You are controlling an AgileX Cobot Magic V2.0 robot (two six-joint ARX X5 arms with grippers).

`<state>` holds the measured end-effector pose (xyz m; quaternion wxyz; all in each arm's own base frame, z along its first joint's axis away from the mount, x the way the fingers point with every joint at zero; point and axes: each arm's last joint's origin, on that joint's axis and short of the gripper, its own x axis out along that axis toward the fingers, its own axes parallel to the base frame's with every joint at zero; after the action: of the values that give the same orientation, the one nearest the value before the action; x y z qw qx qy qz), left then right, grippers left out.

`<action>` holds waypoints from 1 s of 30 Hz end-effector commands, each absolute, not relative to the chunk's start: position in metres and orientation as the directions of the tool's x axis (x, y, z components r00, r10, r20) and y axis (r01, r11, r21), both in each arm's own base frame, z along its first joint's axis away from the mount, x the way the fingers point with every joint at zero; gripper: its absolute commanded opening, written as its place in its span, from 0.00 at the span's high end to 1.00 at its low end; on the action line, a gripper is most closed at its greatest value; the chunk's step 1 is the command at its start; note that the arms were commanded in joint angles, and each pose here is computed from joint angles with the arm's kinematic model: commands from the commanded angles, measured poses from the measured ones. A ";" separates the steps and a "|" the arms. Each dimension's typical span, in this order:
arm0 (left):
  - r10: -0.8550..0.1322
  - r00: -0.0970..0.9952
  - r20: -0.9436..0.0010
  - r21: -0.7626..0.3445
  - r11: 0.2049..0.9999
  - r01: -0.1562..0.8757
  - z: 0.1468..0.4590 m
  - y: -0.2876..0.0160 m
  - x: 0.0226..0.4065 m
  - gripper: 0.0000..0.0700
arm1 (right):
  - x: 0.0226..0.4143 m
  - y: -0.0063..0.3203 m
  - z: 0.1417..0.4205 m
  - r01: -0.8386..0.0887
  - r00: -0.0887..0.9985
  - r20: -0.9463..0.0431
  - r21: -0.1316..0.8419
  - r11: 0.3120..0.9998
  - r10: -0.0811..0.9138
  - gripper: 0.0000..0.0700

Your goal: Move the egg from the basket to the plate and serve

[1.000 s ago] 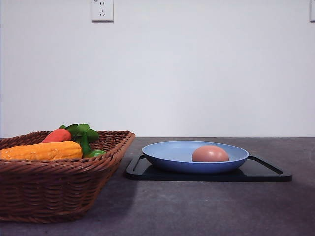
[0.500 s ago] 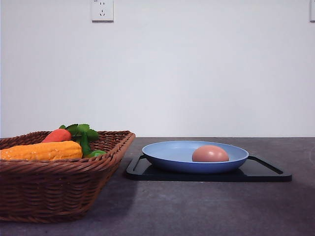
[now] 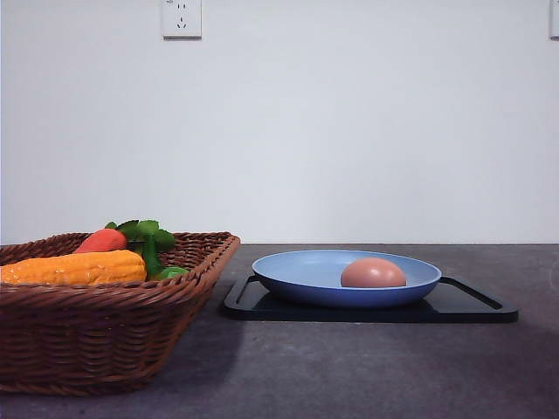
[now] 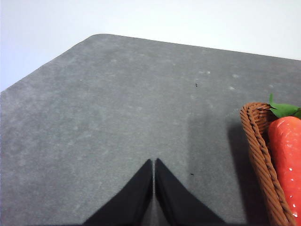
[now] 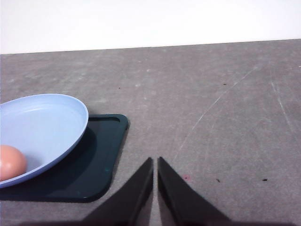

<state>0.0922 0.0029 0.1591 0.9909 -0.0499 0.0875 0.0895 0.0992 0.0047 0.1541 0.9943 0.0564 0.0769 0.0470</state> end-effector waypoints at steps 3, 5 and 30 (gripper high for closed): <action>0.168 0.964 -0.207 -0.080 0.979 -0.188 0.152 0.003 0.093 1.00 | 0.099 0.005 0.154 -0.083 0.985 -0.139 0.129 0.988 0.101 1.00; 0.168 0.964 -0.207 -0.080 0.979 -0.188 0.152 0.003 0.093 1.00 | 0.099 0.005 0.154 -0.083 0.985 -0.139 0.129 0.988 0.101 1.00; 0.168 0.964 -0.207 -0.080 0.979 -0.188 0.152 0.003 0.093 1.00 | 0.099 0.005 0.154 -0.083 0.985 -0.139 0.129 0.988 0.101 1.00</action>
<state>0.0922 0.0029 0.1591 0.9909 -0.0501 0.0875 0.0896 0.0992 0.0047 0.1541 0.9943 0.0564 0.0769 0.0470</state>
